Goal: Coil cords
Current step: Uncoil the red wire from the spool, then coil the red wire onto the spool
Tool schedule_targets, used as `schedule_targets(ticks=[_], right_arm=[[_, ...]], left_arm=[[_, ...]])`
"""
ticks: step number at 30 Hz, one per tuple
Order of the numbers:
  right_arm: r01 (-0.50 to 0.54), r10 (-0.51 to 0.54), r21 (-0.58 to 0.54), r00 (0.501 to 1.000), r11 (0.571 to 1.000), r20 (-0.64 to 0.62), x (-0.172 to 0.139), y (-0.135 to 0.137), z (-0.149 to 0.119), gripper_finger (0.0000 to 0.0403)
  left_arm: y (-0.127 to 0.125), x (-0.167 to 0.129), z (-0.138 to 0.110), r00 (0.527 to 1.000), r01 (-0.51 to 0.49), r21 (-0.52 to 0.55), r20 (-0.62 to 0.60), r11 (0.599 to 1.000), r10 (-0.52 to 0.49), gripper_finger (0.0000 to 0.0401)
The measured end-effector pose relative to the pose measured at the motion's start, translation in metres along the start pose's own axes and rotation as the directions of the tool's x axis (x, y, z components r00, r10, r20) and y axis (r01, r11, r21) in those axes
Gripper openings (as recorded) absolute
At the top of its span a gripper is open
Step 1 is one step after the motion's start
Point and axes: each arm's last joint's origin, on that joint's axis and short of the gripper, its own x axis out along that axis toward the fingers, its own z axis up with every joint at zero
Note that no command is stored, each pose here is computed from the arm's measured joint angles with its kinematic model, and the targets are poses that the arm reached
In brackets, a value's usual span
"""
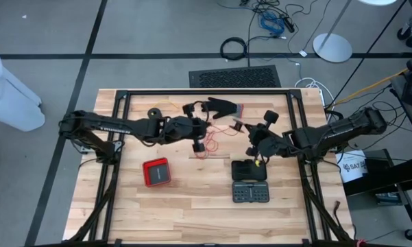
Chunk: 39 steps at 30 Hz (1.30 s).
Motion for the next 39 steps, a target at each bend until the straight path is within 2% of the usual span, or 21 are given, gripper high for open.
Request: schedule_targets(ticks=[4,9,12,15,19,22,25,31,39], right_arm=[[-0.061,0.061,0.003,0.998,0.998,-0.002,-0.010,0.005,-0.004,0.0000],[-0.064,0.065,0.017,0.997,0.998,-0.039,-0.020,0.003,-0.013,0.0000],[-0.037,0.037,-0.005,0.999,0.999,-0.040,-0.023,0.001,-0.015,0.0000],[-0.015,0.013,-0.060,0.999,0.998,-0.035,-0.024,0.000,-0.015,0.0000],[-0.009,0.003,-0.164,0.999,0.986,-0.039,-0.024,-0.001,-0.016,0.0000],[-0.023,0.010,-0.255,0.998,0.967,-0.054,-0.024,-0.001,-0.019,0.0000],[-0.075,0.060,-0.285,0.996,0.955,-0.061,-0.027,-0.002,-0.020,0.0000],[-0.242,0.261,-0.295,0.965,0.925,0.029,-0.032,-0.002,-0.007,0.0000],[-0.280,0.347,-0.327,0.923,0.902,0.167,-0.035,-0.001,0.009,0.0000]], left_arm=[[0.007,0.006,-0.011,0.996,-0.054,0.004,-0.072,0.999,0.054,0.0000],[0.013,0.013,-0.020,0.995,-0.046,-0.058,-0.095,0.997,0.040,0.0011],[0.012,0.018,-0.022,0.997,0.044,-0.100,-0.065,0.994,-0.051,0.0025],[0.005,0.024,-0.020,0.980,0.200,-0.111,0.004,0.974,-0.201,0.0049],[-0.010,0.032,-0.016,0.914,0.401,-0.096,0.110,0.911,-0.390,0.0102],[-0.020,0.031,-0.014,0.881,0.465,-0.076,0.138,0.882,-0.453,0.0143],[-0.020,0.029,-0.010,0.882,0.455,-0.064,0.166,0.888,-0.440,0.0169],[-0.014,0.030,0.001,0.903,0.348,-0.009,0.271,0.937,-0.333,0.0177],[-0.020,0.034,0.005,0.887,0.346,-0.004,0.329,0.938,-0.325,0.0177]])
